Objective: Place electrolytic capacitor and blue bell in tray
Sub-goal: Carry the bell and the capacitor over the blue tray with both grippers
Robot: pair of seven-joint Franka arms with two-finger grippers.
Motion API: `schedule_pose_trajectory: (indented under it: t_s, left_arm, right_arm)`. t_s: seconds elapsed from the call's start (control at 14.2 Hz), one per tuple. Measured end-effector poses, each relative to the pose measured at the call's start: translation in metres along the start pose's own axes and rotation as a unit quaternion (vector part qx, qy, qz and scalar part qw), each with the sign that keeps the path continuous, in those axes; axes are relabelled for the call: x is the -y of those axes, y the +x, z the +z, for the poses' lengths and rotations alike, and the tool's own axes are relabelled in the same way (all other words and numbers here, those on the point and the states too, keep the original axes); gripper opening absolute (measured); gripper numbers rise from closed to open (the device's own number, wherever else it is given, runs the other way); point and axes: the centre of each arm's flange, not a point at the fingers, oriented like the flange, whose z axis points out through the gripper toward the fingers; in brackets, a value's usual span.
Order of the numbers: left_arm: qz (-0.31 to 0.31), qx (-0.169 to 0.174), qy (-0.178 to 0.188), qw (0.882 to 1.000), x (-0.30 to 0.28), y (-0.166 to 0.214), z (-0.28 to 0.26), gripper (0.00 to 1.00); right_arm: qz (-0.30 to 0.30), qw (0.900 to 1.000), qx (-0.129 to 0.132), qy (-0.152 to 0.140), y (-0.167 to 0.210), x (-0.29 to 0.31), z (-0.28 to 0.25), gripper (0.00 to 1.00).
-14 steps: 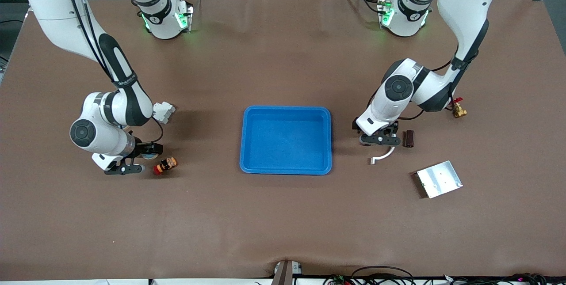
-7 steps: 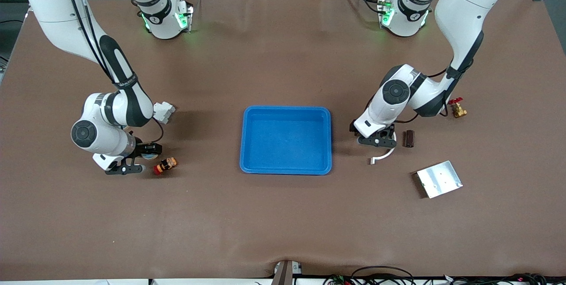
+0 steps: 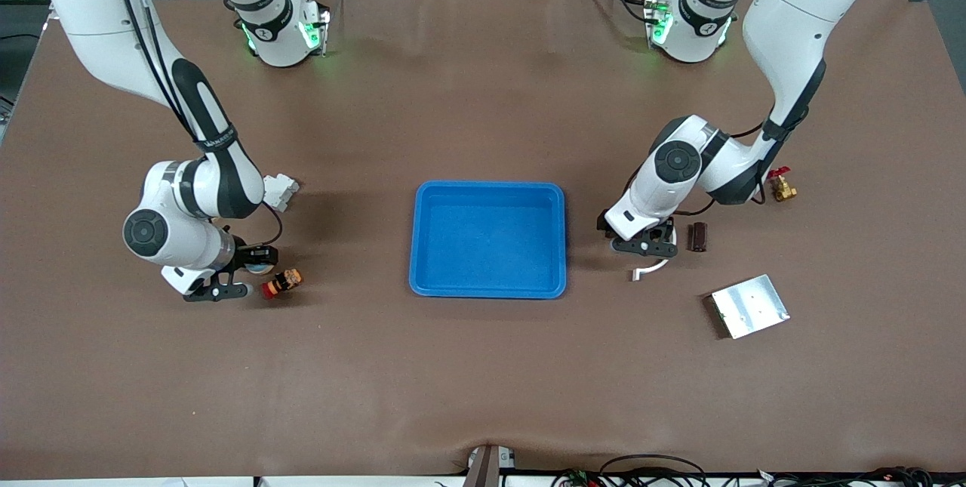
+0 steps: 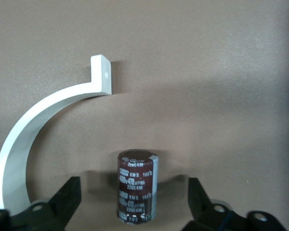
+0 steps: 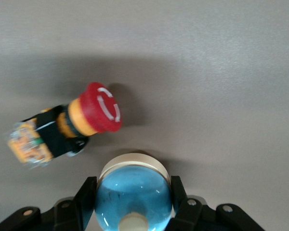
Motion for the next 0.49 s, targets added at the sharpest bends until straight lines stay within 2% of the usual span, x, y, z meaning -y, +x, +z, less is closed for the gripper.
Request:
schedule_pose_trajectory:
  t_s: [0.14, 0.35, 0.42, 0.49]
  left_arm:
    - [-0.004, 0.0, 0.0, 1.0, 0.002, 0.001, 0.002, 0.71]
    - [-0.03, -0.007, 0.001, 1.0, 0.001, 0.004, -0.002, 0.42]
    - [-0.04, -0.009, 0.004, 0.999, 0.001, 0.004, -0.002, 0.34]
    - [-0.051, -0.011, 0.007, 0.999, -0.001, 0.003, -0.002, 0.35]
  right_arm:
    - [0.015, 1.0, 0.011, 0.001, 0.008, 0.022, -0.031, 0.67]
    - [0.048, 0.999, 0.008, -0.006, 0.01, 0.103, -0.068, 0.67]
    - [0.056, 0.998, 0.004, -0.009, 0.006, 0.138, -0.07, 0.67]
    - [0.066, 0.998, -0.001, -0.013, 0.0, 0.176, -0.071, 0.67]
